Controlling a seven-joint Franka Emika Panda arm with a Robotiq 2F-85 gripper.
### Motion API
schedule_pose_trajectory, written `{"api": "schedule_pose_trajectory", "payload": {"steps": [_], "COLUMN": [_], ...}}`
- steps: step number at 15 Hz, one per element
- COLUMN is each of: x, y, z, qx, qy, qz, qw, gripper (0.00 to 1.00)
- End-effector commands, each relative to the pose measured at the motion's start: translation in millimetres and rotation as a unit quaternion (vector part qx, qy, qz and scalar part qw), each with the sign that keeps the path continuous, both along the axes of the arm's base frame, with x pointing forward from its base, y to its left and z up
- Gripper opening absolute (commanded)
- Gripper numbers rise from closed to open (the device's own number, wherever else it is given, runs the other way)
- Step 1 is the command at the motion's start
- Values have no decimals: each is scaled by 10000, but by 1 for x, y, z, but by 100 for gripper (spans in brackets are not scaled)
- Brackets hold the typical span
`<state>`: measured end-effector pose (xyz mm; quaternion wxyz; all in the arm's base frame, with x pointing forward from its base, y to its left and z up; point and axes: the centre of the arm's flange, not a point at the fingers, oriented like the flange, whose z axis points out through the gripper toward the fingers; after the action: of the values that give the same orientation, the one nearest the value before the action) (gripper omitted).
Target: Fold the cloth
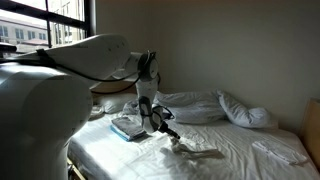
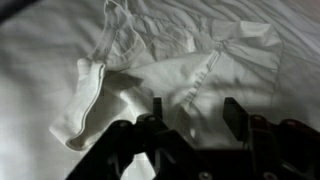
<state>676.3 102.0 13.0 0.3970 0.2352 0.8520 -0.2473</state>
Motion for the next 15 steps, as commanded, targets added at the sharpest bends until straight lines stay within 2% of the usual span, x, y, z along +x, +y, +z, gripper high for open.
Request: {"api": "schedule_pose_trajectory", "payload": {"steps": [1, 3, 5, 8, 9, 12, 15], "x": [-14, -22, -35, -66, -75, -100, -111], "y": [-2, 6, 6, -8, -14, -39, -70], "z": [11, 2, -4, -8, -9, -1, 2], "qx": [220, 125, 105, 298, 438, 1308, 2138], "qy": [-112, 33, 189, 421, 467, 398, 435], "qz": [-57, 41, 123, 134, 96, -73, -116], "qw": [9997, 9999, 9997, 9986, 9979, 9906, 9758], "gripper": [96, 100, 100, 100, 100, 100, 100]}}
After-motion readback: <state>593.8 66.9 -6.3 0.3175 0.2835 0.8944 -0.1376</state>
